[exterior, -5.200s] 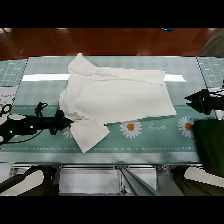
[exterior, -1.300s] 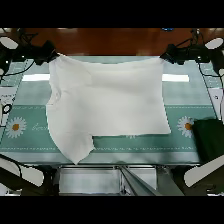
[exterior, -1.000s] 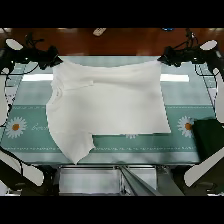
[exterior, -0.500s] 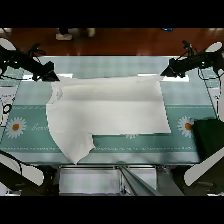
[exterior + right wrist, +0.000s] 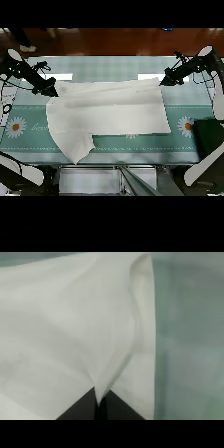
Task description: Fold the shirts.
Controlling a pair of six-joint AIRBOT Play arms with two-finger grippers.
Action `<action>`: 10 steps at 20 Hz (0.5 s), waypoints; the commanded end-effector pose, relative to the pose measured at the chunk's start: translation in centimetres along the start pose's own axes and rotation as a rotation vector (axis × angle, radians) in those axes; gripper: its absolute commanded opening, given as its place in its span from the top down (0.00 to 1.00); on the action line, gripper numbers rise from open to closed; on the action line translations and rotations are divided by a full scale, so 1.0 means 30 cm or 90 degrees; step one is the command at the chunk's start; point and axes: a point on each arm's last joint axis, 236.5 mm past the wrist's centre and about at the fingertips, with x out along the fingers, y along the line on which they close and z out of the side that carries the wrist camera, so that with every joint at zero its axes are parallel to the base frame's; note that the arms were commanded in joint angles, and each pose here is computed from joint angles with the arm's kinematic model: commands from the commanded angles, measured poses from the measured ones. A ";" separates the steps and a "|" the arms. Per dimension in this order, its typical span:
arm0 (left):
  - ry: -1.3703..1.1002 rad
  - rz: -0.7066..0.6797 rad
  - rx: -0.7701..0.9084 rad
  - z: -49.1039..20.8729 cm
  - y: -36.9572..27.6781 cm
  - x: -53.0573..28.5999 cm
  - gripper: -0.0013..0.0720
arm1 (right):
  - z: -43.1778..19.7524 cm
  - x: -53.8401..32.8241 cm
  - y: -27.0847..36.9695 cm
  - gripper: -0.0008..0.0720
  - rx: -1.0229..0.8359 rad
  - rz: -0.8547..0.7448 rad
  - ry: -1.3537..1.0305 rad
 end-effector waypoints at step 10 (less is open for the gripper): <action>-0.159 0.011 -0.063 -0.101 0.057 -0.224 0.29 | -0.063 -0.243 -0.075 0.42 0.077 -0.044 -0.089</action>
